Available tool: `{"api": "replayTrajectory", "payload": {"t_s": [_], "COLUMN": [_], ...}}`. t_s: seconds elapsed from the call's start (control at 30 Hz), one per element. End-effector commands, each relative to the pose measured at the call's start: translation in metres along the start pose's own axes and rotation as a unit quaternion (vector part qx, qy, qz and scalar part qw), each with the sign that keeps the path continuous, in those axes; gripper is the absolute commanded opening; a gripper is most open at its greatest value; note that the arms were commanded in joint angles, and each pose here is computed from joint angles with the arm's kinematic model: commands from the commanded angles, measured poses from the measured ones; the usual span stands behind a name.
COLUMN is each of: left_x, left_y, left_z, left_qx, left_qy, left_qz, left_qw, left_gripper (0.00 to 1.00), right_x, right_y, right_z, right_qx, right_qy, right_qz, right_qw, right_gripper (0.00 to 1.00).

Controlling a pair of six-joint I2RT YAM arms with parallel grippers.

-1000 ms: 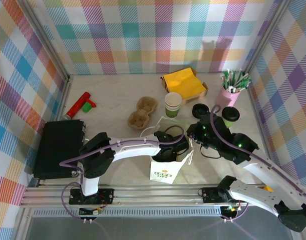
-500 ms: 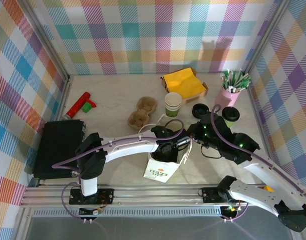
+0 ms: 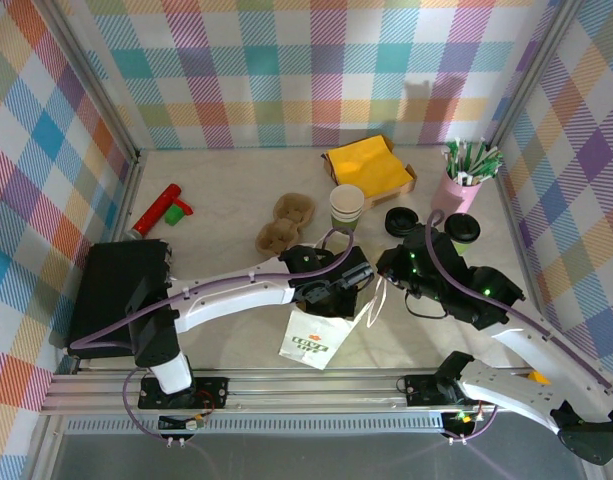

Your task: Pack the takeout coffee

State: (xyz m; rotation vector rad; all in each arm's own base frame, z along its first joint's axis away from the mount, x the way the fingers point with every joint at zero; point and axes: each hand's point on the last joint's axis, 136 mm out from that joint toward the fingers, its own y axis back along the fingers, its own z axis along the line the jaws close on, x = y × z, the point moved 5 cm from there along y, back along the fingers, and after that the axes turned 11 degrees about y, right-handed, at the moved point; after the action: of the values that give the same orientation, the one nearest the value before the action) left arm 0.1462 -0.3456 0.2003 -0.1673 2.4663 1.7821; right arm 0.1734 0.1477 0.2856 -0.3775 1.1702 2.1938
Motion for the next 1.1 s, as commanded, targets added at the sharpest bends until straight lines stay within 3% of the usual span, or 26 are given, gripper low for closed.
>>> {"api": "replayTrajectory", "payload": {"t_s": [0.0,0.33,0.6,0.73,0.9,1.07], "left_x": [0.000,-0.010,-0.020,-0.027,-0.034,-0.033], "left_y": [0.008,0.043,0.065,0.074,0.093,0.128], "left_z": [-0.001,-0.035,-0.046,-0.036,-0.033,-0.038], "left_qx": [0.019,0.148,0.145,0.131,0.179,0.234], "left_qy": [-0.003,-0.014,-0.022,0.007,0.028,0.005], "left_qz": [-0.010,-0.048,-0.070,-0.091,-0.112,-0.127], "left_qw": [1.000,0.988,0.987,0.987,0.977,0.964], "left_gripper": [0.00,0.00,0.00,0.00,0.00,0.00], "right_x": [-0.009,-0.011,-0.012,-0.015,-0.020,-0.022], "right_y": [0.011,0.007,0.004,0.006,0.011,0.009], "right_z": [0.002,0.018,0.029,0.027,0.024,0.027], "right_qx": [0.004,-0.014,-0.018,-0.008,0.006,-0.003], "right_qy": [0.011,0.023,0.039,0.048,0.062,0.075], "right_qz": [-0.017,0.001,0.013,0.003,-0.013,-0.020], "right_qw": [1.000,1.000,0.999,0.999,0.998,0.997], "right_gripper": [0.00,0.00,0.00,0.00,0.00,0.00]}}
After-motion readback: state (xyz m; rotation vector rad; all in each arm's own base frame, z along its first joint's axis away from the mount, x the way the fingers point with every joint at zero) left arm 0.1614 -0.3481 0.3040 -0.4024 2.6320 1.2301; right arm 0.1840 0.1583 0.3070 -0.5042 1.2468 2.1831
